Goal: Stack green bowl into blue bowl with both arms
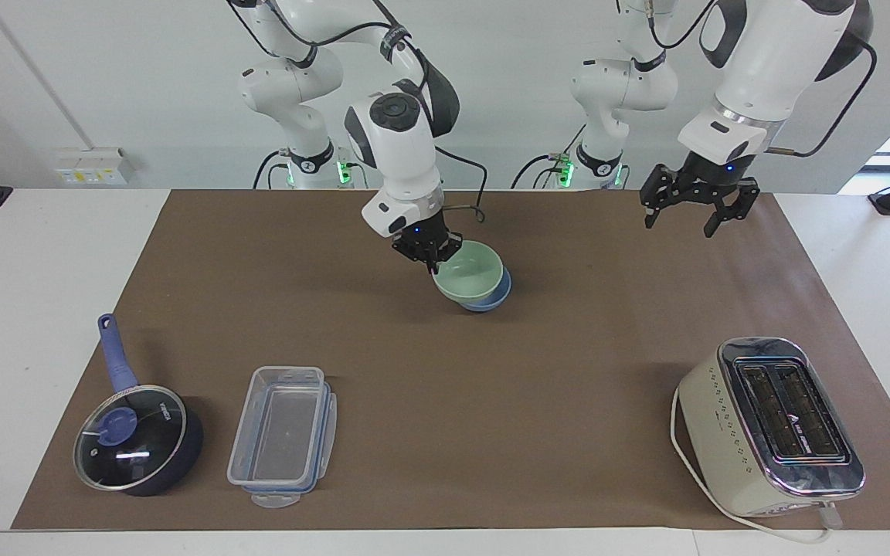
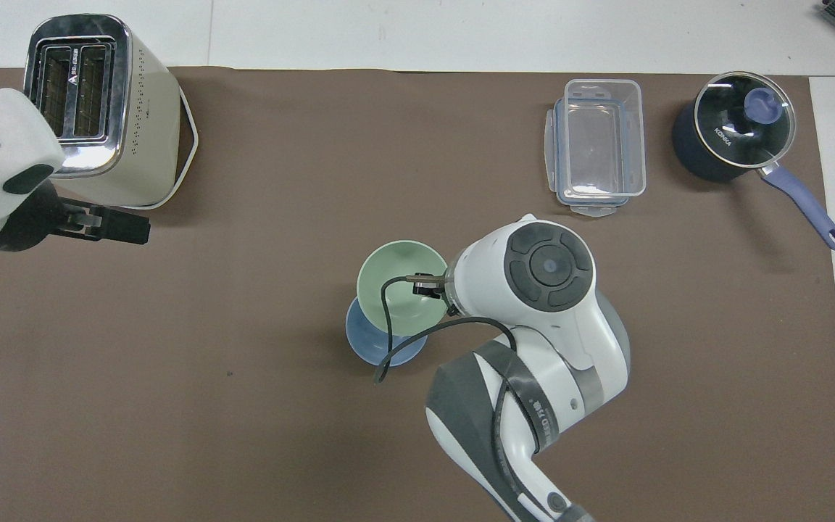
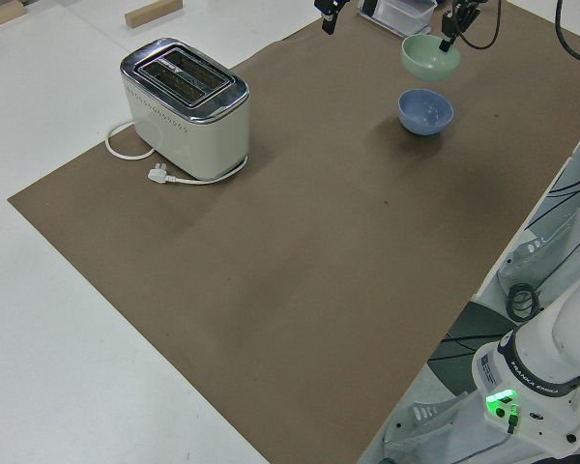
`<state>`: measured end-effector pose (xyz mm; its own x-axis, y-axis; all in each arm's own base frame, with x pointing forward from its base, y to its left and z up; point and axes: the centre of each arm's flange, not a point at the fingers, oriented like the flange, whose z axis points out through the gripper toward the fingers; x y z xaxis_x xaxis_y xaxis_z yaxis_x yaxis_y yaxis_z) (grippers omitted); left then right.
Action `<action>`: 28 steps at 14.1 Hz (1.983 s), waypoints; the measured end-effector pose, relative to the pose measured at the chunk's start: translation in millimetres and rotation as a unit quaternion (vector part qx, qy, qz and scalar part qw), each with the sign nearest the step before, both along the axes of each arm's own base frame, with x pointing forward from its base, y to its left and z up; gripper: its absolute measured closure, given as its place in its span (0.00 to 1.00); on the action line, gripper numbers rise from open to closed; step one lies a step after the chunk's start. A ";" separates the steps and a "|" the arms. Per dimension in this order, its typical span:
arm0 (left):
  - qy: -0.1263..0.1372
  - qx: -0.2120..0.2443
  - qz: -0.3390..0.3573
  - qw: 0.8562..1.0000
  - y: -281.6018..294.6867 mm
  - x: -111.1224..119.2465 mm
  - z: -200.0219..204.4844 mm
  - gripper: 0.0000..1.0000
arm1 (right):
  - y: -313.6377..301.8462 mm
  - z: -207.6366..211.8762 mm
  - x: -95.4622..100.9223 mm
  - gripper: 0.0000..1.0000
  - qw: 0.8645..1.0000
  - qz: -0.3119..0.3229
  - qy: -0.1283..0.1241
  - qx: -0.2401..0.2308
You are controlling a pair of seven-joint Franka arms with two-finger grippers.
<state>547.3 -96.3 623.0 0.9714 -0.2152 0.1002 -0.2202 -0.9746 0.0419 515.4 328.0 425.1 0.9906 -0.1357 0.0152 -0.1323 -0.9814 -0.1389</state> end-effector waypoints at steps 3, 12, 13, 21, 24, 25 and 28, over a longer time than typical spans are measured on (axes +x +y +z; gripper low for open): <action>0.010 0.002 0.012 1.000 20.2 4.3 9.7 0.00 | 13.2 -13.7 -6.3 0.96 1.000 -0.001 0.007 -0.003; 0.035 0.008 0.001 0.999 42.5 2.9 12.7 0.00 | 24.9 -54.0 -35.1 0.96 0.999 0.010 0.028 -0.018; 0.038 0.009 0.001 0.999 43.5 2.2 12.3 0.00 | 24.3 -55.4 -35.6 0.96 0.999 0.010 0.029 -0.019; 0.063 0.022 0.011 0.998 68.9 -6.6 14.0 0.00 | 24.7 -58.6 -32.9 0.96 1.000 0.007 0.016 -0.012; 0.065 0.022 0.013 0.998 71.0 -7.2 14.7 0.00 | 24.6 -60.3 -32.9 0.96 1.000 0.007 0.017 -0.013; 0.066 0.022 0.013 0.998 70.9 -7.2 14.6 0.00 | 24.6 -62.7 -32.9 0.96 1.000 0.007 0.019 -0.014; 0.066 0.022 0.012 0.998 70.9 -7.3 14.6 0.00 | 24.8 -70.0 -32.5 0.96 1.000 0.006 0.024 -0.017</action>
